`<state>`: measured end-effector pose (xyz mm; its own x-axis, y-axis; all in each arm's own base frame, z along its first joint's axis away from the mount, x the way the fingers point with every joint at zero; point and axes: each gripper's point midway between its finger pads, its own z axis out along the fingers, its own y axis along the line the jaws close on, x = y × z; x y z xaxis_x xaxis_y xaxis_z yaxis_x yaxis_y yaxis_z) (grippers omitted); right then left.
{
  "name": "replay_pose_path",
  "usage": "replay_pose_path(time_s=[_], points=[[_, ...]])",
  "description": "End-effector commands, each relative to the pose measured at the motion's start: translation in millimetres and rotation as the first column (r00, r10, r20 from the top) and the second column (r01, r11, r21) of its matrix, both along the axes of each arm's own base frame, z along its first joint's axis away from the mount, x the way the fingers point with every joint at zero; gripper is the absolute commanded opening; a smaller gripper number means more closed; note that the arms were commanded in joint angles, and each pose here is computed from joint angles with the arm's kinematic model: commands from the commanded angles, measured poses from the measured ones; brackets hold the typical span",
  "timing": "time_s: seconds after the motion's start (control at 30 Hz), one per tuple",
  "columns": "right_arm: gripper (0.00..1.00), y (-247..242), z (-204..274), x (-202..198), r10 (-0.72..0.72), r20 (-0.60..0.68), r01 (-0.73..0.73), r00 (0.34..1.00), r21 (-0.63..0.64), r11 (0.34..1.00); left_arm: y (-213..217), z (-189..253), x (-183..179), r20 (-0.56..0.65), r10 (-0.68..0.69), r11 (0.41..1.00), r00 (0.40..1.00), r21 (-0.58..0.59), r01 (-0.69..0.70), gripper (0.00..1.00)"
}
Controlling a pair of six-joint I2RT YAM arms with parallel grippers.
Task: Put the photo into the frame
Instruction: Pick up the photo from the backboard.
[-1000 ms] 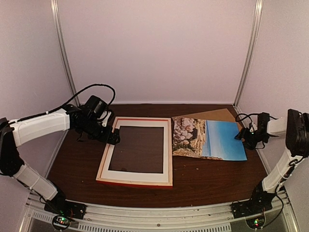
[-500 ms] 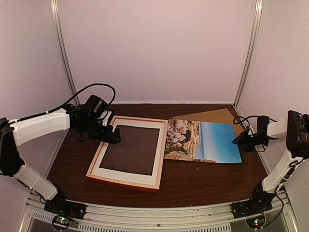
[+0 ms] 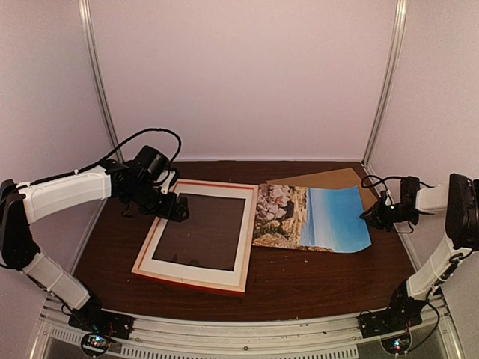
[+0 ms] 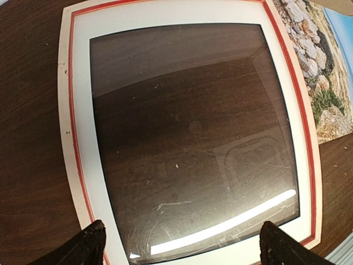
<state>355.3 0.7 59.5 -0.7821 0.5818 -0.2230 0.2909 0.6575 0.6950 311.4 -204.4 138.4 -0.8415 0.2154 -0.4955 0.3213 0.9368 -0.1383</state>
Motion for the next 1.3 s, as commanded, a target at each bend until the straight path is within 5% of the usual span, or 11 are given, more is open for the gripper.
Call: replay_pose_path(time_s=[0.0,0.67,0.93,1.13,1.27], points=[[0.2,5.6,1.9,-2.1,0.024,0.009,-0.024,1.0,0.015,1.0,-9.4,13.3,8.6,0.035,-0.003,0.999,0.999,-0.038,0.004,0.98],[0.27,-9.4,-28.1,-7.4,0.015,-0.081,-0.024,0.997,-0.119,0.993,-9.3,7.6,8.5,0.023,0.0,0.999,1.0,-0.032,0.001,0.98],[0.18,0.9,-30.7,-4.5,0.054,-0.075,-0.061,0.996,-0.092,0.994,-7.6,6.1,6.4,0.021,-0.002,1.0,1.0,-0.027,0.003,0.98],[0.01,1.2,-5.3,-5.2,0.07,-0.032,-0.074,0.997,-0.114,0.991,-7.0,4.8,6.5,0.02,-0.001,1.0,1.0,-0.023,0.001,0.98],[0.0,3.1,21.4,-4.4,0.074,0.021,-0.071,0.997,-0.117,0.991,-8.1,5.1,7.7,0.019,0.0,1.0,1.0,-0.025,0.001,0.98]])
